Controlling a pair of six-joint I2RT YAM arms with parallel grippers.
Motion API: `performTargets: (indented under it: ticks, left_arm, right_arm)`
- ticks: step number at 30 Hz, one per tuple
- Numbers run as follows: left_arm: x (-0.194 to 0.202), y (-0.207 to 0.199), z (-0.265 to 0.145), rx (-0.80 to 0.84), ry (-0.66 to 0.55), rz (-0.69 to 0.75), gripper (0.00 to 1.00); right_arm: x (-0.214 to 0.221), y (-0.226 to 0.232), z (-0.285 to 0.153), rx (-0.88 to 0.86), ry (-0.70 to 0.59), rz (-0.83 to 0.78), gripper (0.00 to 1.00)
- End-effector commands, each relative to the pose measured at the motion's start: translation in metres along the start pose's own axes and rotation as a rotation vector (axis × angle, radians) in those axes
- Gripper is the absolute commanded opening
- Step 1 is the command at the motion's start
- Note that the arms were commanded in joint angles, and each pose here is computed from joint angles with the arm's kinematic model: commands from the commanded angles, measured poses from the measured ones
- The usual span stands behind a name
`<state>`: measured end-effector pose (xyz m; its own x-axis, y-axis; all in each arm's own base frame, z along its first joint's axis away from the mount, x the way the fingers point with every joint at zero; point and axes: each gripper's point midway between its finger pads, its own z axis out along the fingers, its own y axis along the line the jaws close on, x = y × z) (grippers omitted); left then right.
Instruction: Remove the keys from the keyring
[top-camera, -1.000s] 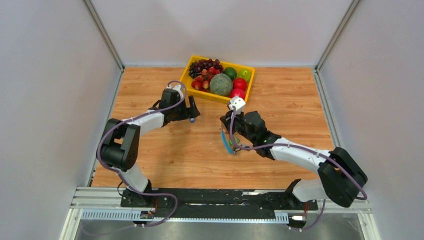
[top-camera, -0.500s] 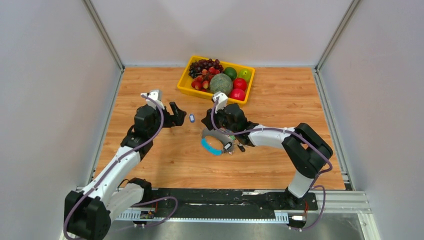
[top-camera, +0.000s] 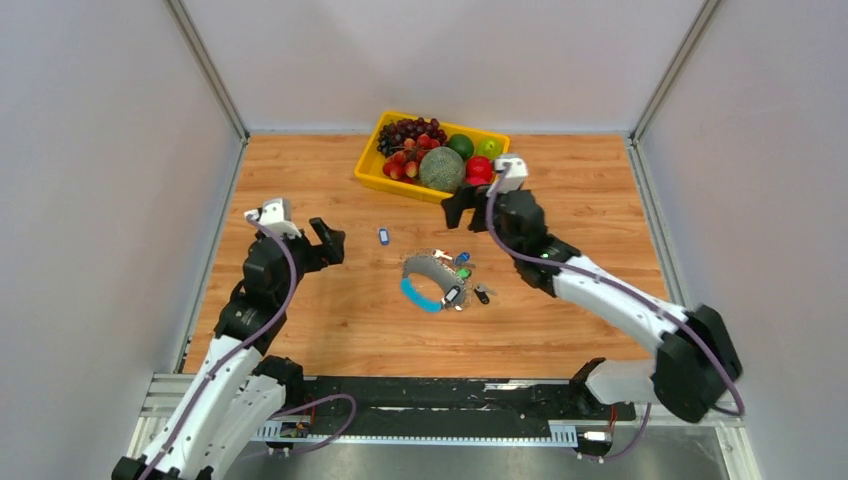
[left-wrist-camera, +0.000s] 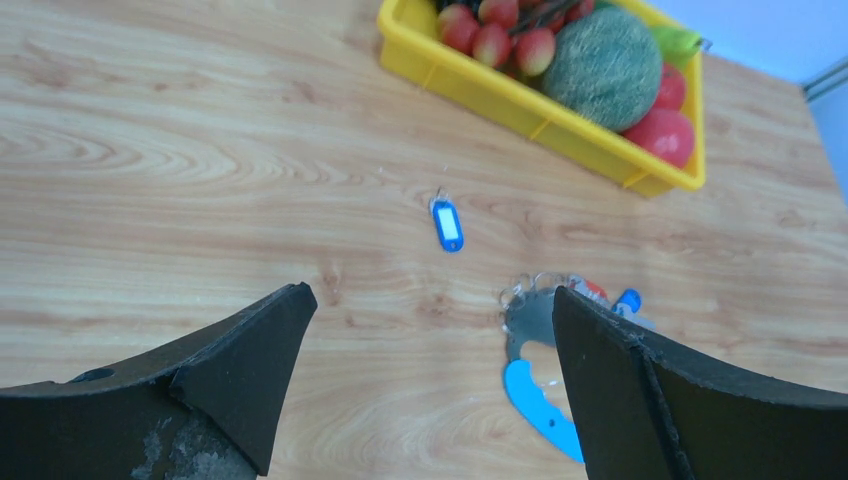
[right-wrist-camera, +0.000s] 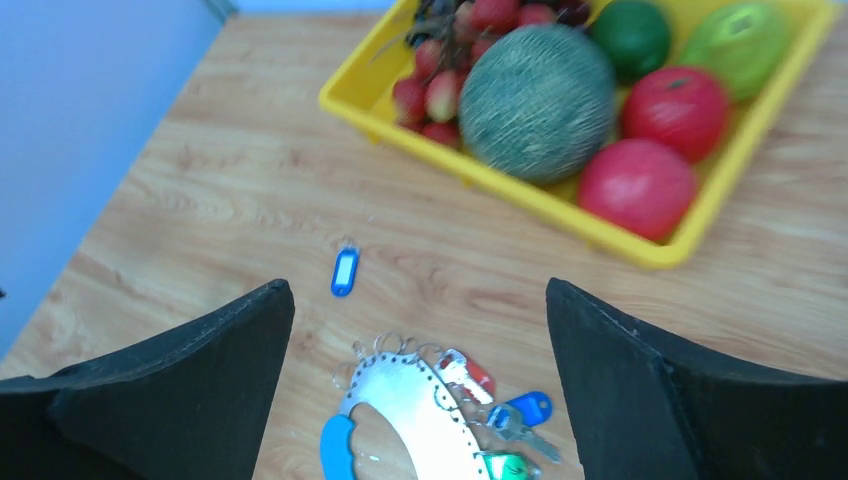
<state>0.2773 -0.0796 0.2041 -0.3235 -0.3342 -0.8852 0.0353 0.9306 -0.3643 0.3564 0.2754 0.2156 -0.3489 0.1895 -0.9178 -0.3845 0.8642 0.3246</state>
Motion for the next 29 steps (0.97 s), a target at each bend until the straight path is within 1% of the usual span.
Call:
performTargets:
  ticks: [1, 2, 3, 4, 8, 10, 13, 17, 21, 29]
  left_arm:
    - [-0.045, -0.011, -0.031, 0.024, -0.116, -0.044, 1.0]
    - [-0.057, -0.016, -0.042, 0.045, -0.154, -0.052, 1.0]
    - [-0.059, -0.017, -0.047, 0.053, -0.16, -0.048, 1.0]
    - [-0.068, -0.02, -0.056, 0.069, -0.191, -0.05, 1.0]
    - [-0.082, -0.016, -0.076, 0.046, -0.221, -0.027, 1.0]
    - [-0.08, -0.008, -0.079, 0.01, -0.211, -0.012, 1.0]
    - [-0.064, 0.008, -0.074, -0.057, -0.176, -0.001, 1.0]
    - [-0.048, 0.015, -0.071, -0.078, -0.138, 0.009, 1.0]
    - [-0.047, 0.013, -0.07, -0.067, -0.135, 0.006, 1.0]
    - [-0.044, 0.013, -0.068, -0.071, -0.115, 0.005, 1.0]
  right_arm:
    - [-0.028, -0.04, -0.06, 0.147, -0.059, 0.039, 1.0]
    - [-0.035, -0.045, -0.075, 0.16, -0.093, 0.045, 1.0]
    - [-0.036, -0.052, -0.09, 0.178, -0.104, 0.045, 1.0]
    - [-0.042, -0.055, -0.105, 0.184, -0.131, 0.048, 1.0]
    - [-0.061, -0.062, -0.159, 0.176, -0.231, 0.068, 1.0]
    - [-0.07, -0.068, -0.185, 0.183, -0.284, 0.089, 1.0]
    - [-0.07, -0.082, -0.209, 0.233, -0.313, 0.1, 1.0]
    - [-0.059, -0.097, -0.226, 0.289, -0.31, 0.105, 1.0]
    - [-0.048, -0.103, -0.233, 0.302, -0.289, 0.129, 1.0]
    - [-0.048, -0.101, -0.237, 0.293, -0.29, 0.15, 1.0]
